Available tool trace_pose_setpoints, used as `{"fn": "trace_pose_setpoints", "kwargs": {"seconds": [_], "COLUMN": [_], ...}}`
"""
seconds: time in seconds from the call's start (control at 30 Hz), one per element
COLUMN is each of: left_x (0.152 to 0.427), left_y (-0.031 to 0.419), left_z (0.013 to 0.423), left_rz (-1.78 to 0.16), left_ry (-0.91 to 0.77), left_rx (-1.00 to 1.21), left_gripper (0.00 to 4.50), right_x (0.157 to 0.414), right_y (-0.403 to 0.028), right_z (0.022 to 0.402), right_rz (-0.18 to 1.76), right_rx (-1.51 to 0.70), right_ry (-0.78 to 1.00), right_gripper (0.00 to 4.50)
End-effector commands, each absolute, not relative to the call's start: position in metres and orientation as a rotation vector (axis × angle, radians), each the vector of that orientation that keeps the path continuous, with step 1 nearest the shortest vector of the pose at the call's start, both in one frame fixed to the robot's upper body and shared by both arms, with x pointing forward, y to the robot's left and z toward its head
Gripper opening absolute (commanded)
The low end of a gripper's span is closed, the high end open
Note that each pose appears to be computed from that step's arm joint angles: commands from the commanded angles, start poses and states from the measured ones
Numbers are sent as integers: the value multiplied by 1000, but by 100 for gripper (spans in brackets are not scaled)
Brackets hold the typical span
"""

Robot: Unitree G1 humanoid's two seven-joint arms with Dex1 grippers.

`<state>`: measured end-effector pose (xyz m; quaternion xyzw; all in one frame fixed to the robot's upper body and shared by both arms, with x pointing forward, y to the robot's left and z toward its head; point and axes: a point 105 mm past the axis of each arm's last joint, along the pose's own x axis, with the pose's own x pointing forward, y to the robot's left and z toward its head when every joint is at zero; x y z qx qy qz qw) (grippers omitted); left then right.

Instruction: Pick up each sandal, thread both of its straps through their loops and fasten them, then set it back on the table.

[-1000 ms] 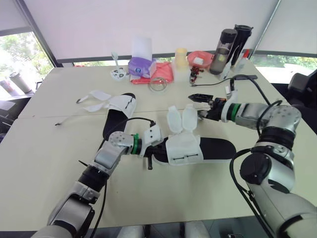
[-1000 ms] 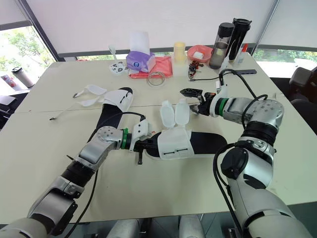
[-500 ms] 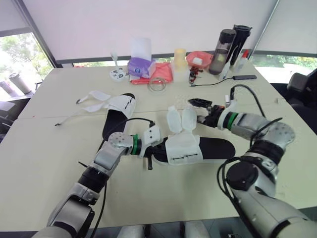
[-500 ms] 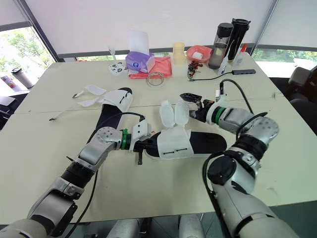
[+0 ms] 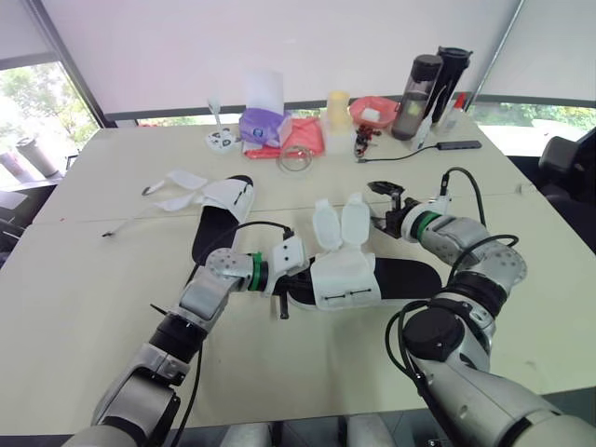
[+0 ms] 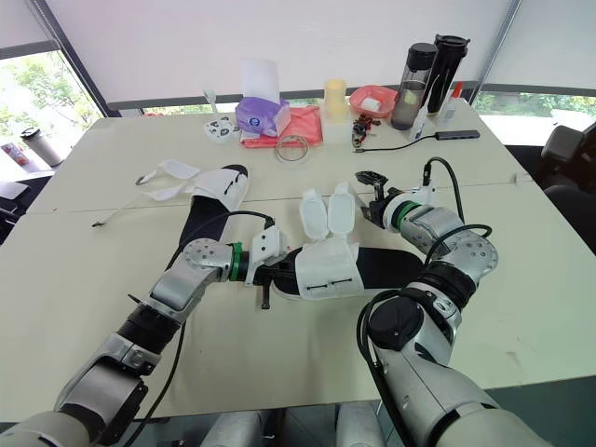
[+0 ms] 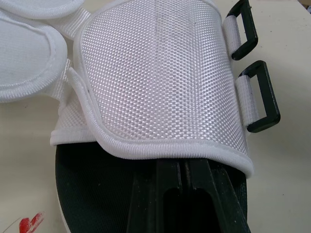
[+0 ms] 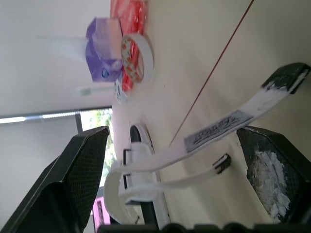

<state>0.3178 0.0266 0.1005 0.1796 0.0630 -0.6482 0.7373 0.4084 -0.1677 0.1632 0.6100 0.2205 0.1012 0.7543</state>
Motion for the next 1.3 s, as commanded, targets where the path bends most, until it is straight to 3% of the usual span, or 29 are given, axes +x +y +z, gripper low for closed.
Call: {"fn": "trace_pose_setpoints", "kwargs": {"seconds": [0.03,0.1,0.2,0.27,0.43,0.7,0.87,1.1,1.3], "left_x": [316,316,315,315,315,315,317,315,316], "left_y": [24,24,23,23,21,21,20,18,19], "left_z": [101,101,100,99,99,99,100,98,99], "left_rz": [-1428,-1422,-1417,-1412,-1401,-1392,-1387,-1391,-1385], "left_ry": [123,121,118,117,112,111,108,110,113], "left_rx": [401,397,393,389,374,366,360,353,350], "left_gripper": [5,5,0,0,0,0,0,0,0], "right_x": [415,422,430,433,437,439,432,388,345], "right_y": [-166,-159,-155,-156,-152,-155,-149,-115,-108], "right_z": [177,175,173,172,175,185,203,260,261], "right_rz": [258,259,248,229,232,277,400,835,1076], "right_rx": [1343,1373,1376,1363,1336,1295,1116,662,386], "right_ry": [436,446,445,438,423,400,371,85,-20], "right_gripper": [450,450,371,279,3,3,3,3,3]}}
